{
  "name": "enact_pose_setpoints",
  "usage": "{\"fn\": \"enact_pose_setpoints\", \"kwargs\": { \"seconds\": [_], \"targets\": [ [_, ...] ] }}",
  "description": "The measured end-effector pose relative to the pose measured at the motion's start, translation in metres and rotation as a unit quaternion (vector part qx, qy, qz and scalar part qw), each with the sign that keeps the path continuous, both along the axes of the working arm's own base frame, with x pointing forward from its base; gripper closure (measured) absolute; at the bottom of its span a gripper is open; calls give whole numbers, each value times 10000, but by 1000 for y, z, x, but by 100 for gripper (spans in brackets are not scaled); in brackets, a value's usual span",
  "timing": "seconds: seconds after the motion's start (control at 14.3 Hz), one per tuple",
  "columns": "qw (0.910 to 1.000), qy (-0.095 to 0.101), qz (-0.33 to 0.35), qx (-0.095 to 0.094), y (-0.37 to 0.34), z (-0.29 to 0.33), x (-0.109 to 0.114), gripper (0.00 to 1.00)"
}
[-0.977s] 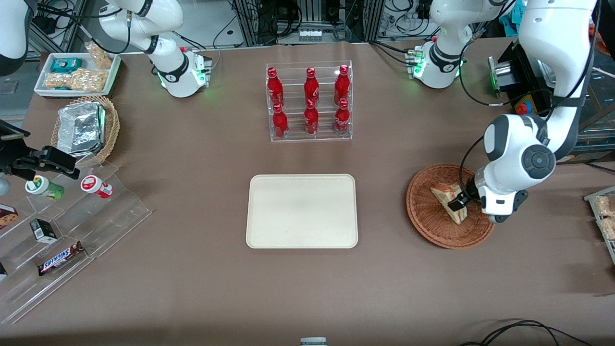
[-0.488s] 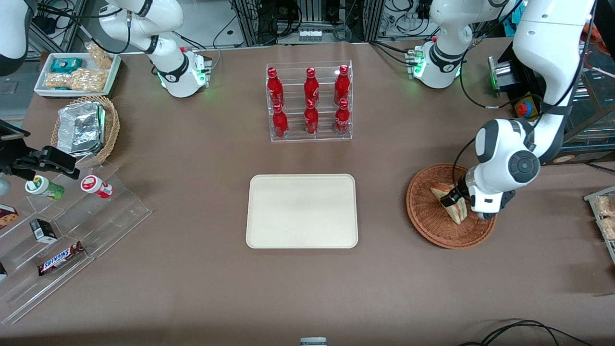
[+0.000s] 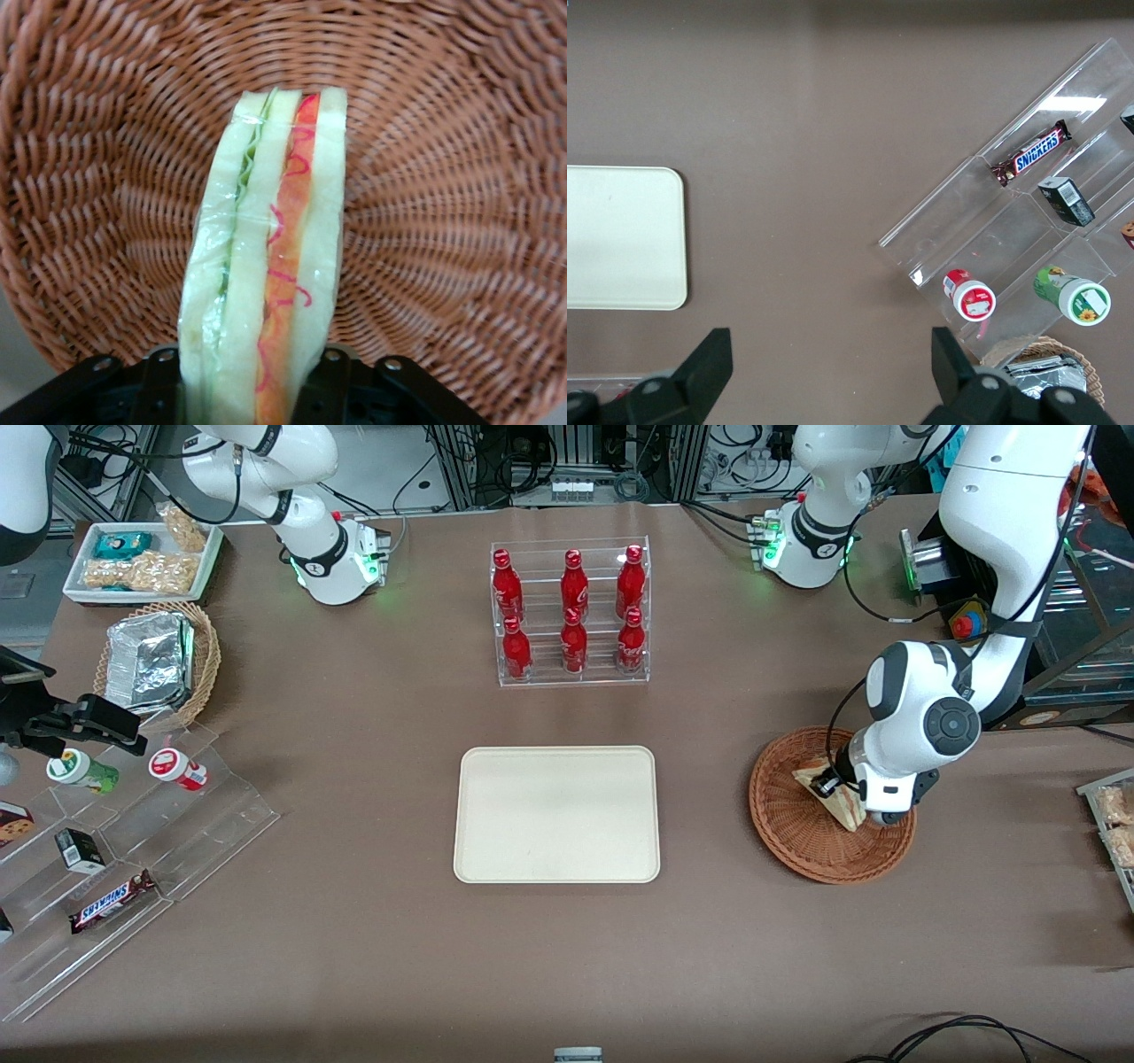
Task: Place sandwich from basket to tray
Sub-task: 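Close the left gripper on the sandwich, then lift the sandwich and carry it over the cream tray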
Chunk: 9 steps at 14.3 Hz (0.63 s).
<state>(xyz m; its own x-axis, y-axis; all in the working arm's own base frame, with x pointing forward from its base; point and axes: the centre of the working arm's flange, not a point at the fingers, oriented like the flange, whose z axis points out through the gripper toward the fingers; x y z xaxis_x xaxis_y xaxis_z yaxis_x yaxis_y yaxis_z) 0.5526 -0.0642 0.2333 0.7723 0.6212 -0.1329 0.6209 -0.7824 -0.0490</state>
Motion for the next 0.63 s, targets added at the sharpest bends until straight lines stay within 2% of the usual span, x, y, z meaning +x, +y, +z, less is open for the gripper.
{"fn": "enact_pose_setpoints", "kwargs": {
  "seconds": [0.14, 0.21, 0.49, 0.63],
  "targets": [
    [9993, -154, -335, -68, -8, 13, 9, 78],
    [9986, -232, -460, -97, -17, 25, 15, 81],
    [9936, -435, -1030, -177, -85, 97, 41, 82],
    [9878, -621, -1410, -216, -133, 124, 42, 82]
  ]
}}
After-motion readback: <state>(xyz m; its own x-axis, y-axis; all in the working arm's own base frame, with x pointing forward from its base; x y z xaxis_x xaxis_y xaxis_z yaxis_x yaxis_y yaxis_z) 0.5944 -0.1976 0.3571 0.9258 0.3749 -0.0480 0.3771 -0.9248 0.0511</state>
